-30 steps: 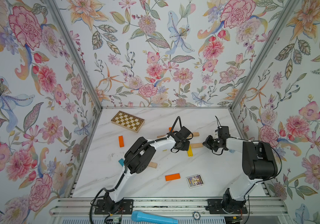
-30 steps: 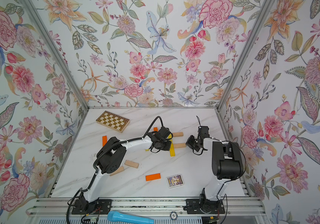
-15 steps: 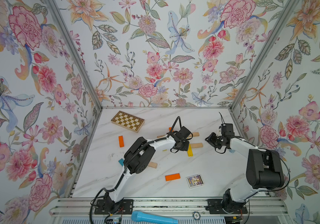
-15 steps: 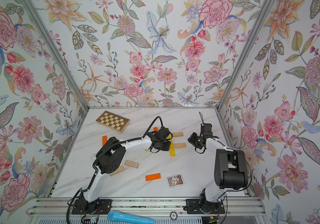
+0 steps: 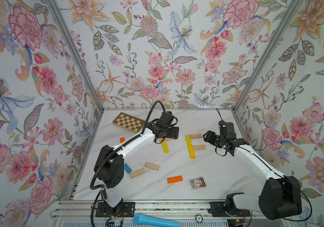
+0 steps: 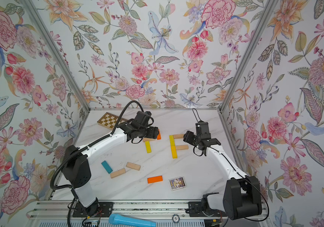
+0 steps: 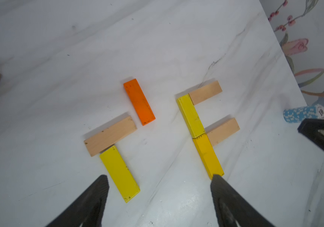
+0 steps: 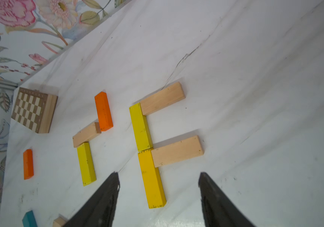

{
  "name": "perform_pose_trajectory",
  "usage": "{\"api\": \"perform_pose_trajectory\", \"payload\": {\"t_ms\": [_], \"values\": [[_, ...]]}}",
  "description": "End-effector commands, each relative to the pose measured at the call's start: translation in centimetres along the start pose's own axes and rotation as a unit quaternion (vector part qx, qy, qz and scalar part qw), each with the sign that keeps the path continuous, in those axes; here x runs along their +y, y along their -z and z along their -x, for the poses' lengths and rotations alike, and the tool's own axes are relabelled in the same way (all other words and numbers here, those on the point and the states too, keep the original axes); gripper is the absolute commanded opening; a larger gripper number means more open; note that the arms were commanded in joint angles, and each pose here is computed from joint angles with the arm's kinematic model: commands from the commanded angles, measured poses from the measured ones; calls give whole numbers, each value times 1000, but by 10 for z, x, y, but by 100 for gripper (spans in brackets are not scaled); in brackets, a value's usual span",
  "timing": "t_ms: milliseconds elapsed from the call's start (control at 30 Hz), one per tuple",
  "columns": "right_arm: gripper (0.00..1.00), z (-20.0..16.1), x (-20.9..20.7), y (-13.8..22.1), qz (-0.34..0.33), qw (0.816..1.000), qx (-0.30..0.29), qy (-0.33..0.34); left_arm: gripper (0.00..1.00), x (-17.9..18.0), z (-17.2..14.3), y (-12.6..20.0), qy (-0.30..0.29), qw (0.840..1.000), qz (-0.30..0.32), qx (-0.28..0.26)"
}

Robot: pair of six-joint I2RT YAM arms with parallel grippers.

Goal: Assemble the number 6 with building blocks
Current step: Adjust the building block at the center of the board, then pick up the building block from the center of the board.

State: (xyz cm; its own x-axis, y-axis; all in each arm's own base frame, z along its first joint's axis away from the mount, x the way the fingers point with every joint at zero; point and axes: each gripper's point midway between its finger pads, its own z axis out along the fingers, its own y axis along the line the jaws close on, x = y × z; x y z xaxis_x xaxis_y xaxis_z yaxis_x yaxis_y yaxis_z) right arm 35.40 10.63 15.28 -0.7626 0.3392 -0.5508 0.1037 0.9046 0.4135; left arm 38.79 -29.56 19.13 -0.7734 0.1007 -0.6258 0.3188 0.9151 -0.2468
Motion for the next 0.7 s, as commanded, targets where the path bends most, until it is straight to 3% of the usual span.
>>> {"api": "perform_pose_trajectory", "payload": {"t_ms": [0, 133, 367, 667], "values": [[73, -31, 2, 0, -41, 999, 29, 22, 97, 39, -23, 13, -8, 998, 40, 37], [80, -64, 30, -7, -42, 995, 54, 78, 99, 71, -29, 34, 19, 998, 57, 21], [79, -108, 81, -25, -37, 979, 96, 174, 99, 110, -51, 62, 77, 995, 66, 7], [70, -78, 103, -86, -41, 968, 117, 220, 99, 131, -75, 80, 68, 995, 70, 19]]}}
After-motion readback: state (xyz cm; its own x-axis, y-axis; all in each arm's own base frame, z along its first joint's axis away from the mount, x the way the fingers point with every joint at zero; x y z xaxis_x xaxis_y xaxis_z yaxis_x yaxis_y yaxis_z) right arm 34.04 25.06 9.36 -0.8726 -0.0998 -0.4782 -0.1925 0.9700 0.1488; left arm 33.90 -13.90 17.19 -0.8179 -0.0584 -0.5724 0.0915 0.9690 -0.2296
